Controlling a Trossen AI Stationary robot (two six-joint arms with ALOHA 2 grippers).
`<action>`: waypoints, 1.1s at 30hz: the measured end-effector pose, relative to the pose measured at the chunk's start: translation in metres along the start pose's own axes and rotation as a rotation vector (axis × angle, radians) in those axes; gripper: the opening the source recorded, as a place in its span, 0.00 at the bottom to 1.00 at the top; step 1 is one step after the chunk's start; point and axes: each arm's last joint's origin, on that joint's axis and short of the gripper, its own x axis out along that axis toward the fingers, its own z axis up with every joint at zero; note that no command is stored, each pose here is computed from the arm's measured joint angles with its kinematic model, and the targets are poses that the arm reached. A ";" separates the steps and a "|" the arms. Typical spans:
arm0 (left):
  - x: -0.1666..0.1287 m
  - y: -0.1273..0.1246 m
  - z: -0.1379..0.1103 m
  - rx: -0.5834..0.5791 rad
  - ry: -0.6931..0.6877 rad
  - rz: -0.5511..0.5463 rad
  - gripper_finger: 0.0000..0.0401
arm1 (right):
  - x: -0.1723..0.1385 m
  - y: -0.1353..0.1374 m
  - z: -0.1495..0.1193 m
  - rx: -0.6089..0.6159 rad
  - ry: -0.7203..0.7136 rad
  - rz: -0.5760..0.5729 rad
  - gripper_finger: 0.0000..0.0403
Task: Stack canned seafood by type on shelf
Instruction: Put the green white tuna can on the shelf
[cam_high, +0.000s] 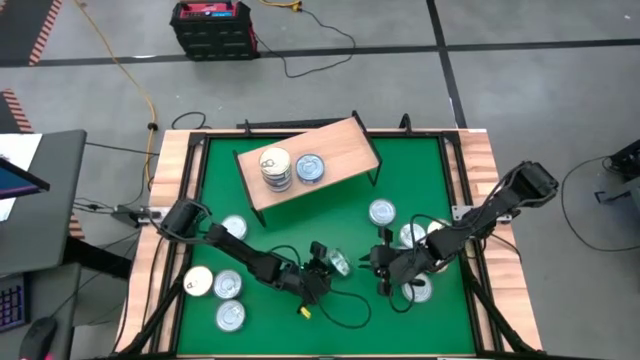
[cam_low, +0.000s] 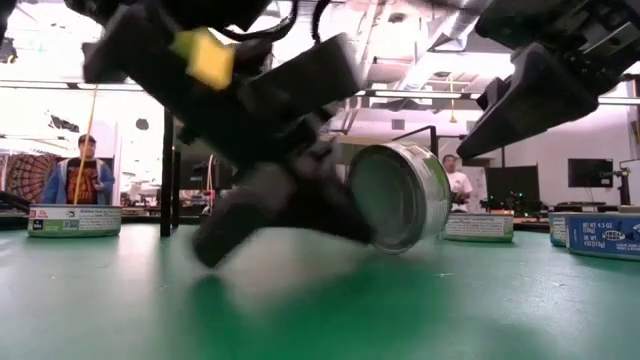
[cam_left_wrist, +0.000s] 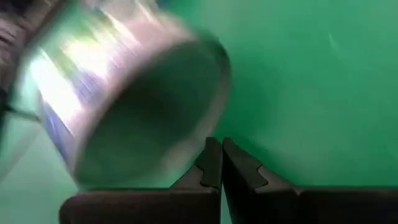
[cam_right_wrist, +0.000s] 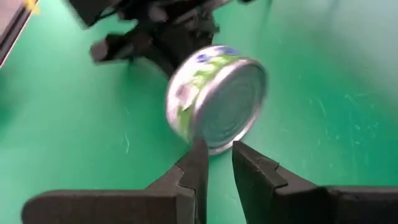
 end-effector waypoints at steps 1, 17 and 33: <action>-0.004 0.001 0.000 -0.012 0.012 -0.014 0.00 | 0.000 0.001 0.000 -0.002 0.001 0.002 0.25; -0.053 0.024 0.026 -0.214 -0.025 -0.116 0.19 | -0.004 0.004 -0.006 -0.006 0.038 0.006 0.30; -0.063 0.076 0.085 0.215 -0.003 -0.088 0.59 | -0.039 0.008 -0.017 0.074 0.097 -0.051 0.57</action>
